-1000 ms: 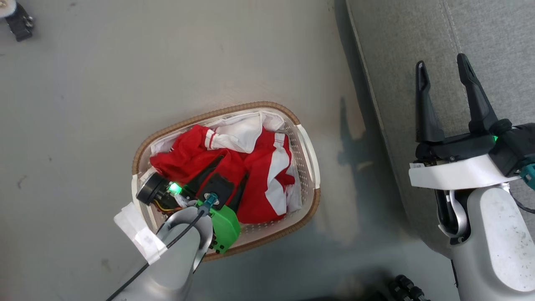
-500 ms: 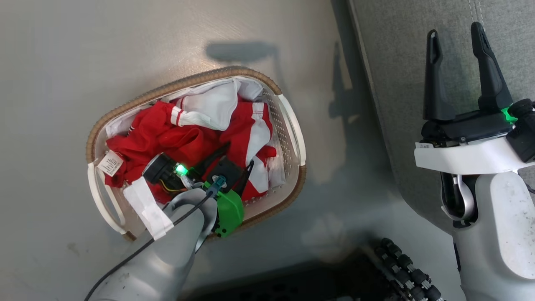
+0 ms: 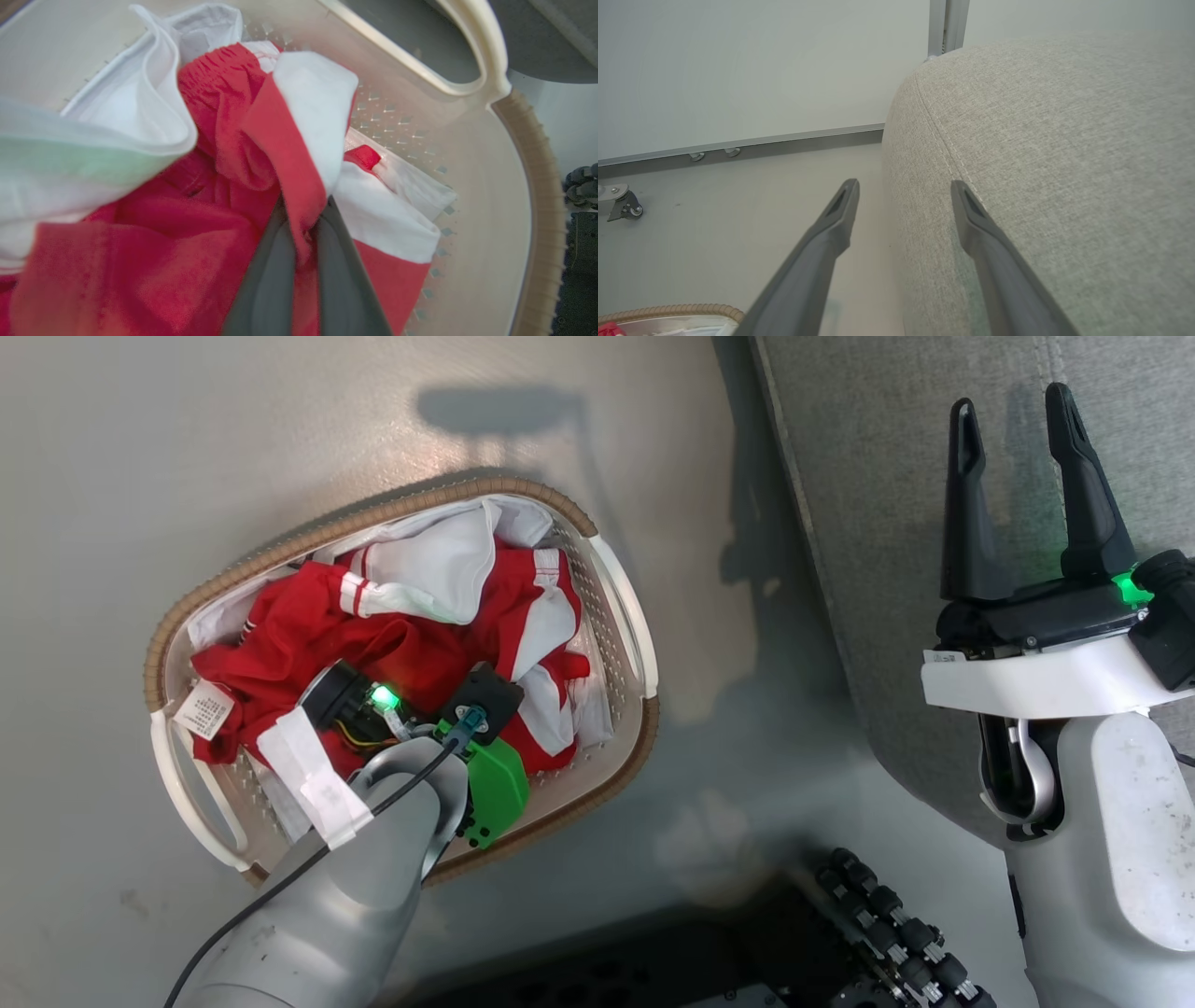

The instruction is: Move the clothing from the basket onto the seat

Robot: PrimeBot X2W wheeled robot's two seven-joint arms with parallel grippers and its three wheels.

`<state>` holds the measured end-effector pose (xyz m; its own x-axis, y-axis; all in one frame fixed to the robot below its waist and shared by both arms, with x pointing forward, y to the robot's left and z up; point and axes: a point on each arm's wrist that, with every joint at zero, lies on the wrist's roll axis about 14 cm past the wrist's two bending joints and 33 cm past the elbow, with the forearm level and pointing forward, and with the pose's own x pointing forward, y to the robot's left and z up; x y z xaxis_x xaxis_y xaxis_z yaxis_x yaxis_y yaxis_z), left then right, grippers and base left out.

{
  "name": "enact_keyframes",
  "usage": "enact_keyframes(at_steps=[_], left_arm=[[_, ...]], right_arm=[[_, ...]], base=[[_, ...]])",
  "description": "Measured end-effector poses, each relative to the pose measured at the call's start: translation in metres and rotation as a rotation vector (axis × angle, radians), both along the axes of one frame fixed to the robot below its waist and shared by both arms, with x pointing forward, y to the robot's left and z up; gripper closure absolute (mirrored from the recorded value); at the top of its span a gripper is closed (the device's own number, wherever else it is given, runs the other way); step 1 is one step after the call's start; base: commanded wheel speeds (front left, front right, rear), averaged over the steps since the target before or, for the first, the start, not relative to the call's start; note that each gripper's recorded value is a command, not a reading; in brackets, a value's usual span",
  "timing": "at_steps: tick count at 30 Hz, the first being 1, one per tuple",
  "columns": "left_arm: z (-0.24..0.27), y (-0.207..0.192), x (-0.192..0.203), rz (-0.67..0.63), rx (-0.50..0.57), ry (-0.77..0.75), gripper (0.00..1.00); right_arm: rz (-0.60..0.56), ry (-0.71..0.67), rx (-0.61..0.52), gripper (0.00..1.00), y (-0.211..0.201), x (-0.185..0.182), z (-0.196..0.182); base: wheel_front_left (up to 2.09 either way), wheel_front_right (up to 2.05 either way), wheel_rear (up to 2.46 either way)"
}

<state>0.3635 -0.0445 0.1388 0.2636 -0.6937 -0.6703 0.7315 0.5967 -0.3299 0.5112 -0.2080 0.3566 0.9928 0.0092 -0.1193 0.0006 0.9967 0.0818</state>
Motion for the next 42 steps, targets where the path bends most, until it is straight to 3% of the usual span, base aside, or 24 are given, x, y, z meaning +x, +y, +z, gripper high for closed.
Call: enact_keyframes(at_steps=[9,20,33,42], left_arm=[[0.044,-0.007,0.009,0.008,-0.064,-0.095,1.0],[0.138,0.017,0.034,0.149,-0.137,-0.318,1.0],[0.268,0.058,0.061,0.109,-0.128,-0.728,1.0],[0.395,0.083,0.09,0.066,-0.083,-1.085,1.0]], right_arm=[[0.027,-0.04,0.0,0.0,0.011,-0.003,0.025],[0.078,-0.087,-0.025,0.0,0.03,-0.026,0.068],[0.143,-0.16,-0.004,0.0,0.058,-0.074,0.121],[0.193,-0.251,0.004,0.0,0.076,-0.1,0.16]], base=[[0.0,0.0,0.0],[0.0,0.0,0.0],[0.0,0.0,0.0],[0.0,0.0,0.0]])
